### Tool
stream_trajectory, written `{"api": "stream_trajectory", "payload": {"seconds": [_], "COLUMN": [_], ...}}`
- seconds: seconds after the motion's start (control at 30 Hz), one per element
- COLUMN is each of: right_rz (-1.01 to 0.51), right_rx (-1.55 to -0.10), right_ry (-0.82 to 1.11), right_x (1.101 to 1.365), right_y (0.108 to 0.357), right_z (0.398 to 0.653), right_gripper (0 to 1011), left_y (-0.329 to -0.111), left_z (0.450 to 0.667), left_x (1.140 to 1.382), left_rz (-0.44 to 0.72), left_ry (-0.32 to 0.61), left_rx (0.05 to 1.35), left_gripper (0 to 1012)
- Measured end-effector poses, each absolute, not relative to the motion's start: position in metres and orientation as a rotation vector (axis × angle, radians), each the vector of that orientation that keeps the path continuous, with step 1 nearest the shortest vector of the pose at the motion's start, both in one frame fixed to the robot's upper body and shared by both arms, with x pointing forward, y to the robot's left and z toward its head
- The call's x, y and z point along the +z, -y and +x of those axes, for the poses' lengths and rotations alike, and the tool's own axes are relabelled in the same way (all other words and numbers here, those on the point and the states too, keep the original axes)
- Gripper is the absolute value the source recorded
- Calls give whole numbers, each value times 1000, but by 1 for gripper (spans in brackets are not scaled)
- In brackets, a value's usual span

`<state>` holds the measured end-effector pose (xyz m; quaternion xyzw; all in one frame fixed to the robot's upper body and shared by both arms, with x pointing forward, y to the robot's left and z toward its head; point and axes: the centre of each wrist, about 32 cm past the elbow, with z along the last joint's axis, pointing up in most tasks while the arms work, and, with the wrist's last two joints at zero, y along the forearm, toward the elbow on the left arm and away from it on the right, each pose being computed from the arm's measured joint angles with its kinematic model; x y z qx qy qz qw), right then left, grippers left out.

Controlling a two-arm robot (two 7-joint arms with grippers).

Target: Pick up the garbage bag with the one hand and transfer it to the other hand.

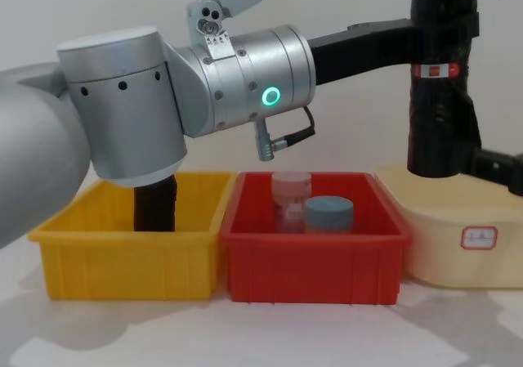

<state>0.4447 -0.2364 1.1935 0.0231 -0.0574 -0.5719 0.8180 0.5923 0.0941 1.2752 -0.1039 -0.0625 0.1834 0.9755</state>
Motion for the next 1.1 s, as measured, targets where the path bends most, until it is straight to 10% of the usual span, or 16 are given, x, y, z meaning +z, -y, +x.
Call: {"api": "stream_trajectory", "payload": {"seconds": [1.1], "right_rz": [78], "right_rx": [-1078], "right_ry": [195], "right_x": [1206], "right_y": [218], "right_z": [441], "right_gripper": [1000], "left_y": [-93], "left_z": [592], "left_x": [1275], "left_rz": [-212], "left_ry": [118], "left_rx": [366], "left_gripper": [407]}}
